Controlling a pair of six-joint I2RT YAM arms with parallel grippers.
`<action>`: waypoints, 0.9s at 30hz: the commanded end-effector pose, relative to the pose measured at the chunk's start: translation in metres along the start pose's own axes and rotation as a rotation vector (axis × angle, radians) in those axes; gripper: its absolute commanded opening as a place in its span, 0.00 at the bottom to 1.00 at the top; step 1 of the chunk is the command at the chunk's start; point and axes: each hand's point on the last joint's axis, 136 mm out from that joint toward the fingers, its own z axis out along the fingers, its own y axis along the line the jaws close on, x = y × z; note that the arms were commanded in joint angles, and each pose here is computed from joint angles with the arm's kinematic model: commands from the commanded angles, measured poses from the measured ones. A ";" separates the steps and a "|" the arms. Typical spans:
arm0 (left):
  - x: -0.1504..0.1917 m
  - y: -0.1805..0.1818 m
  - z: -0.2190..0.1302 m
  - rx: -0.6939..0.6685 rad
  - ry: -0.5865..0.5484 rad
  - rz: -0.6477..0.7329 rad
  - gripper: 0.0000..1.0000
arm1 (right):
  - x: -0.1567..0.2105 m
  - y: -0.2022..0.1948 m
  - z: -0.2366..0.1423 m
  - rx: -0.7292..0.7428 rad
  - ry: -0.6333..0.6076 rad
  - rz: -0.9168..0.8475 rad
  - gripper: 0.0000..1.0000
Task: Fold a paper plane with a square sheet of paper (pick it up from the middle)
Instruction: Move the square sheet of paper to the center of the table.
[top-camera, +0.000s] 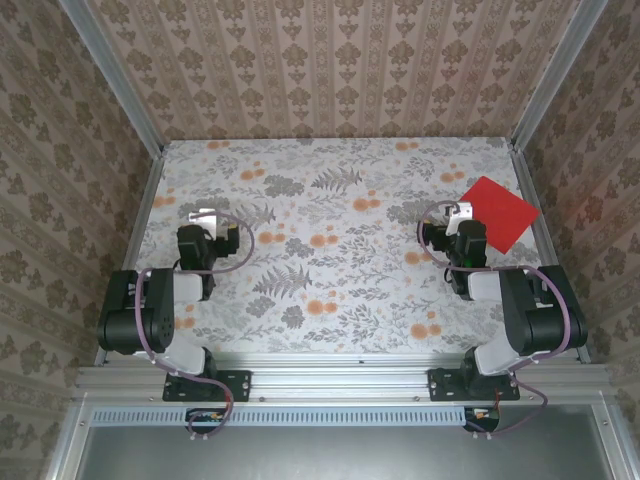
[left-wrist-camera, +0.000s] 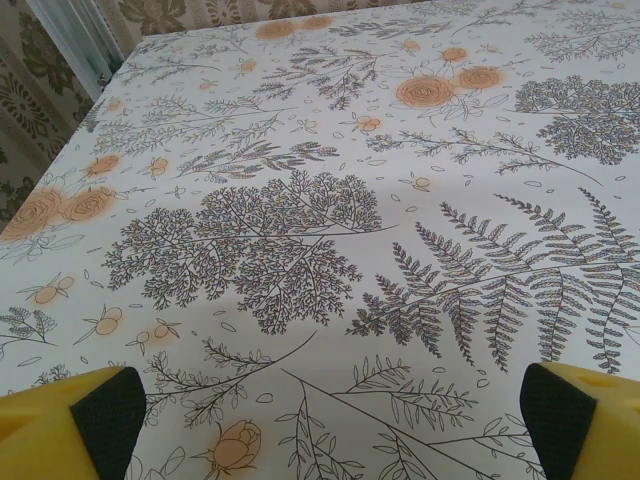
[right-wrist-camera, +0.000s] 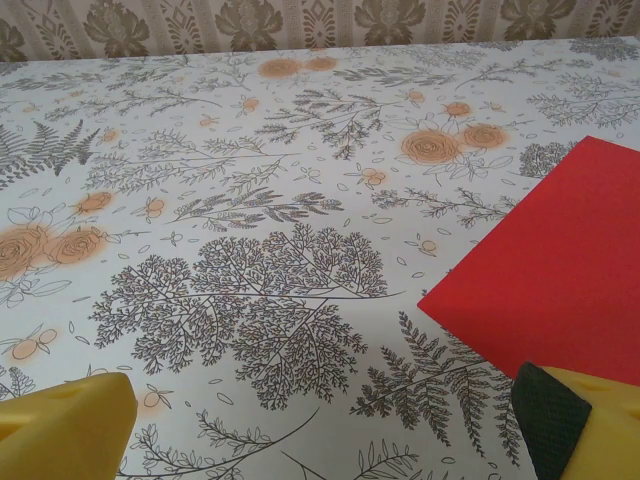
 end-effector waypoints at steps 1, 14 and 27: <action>-0.010 0.001 0.000 0.005 -0.036 -0.016 1.00 | -0.004 -0.003 0.001 0.021 -0.019 -0.014 1.00; -0.009 0.001 0.000 0.012 -0.033 -0.020 1.00 | -0.003 -0.004 0.001 0.008 -0.014 -0.003 1.00; -0.012 0.003 -0.002 0.001 -0.048 -0.022 1.00 | -0.006 -0.003 0.000 0.000 -0.024 -0.002 1.00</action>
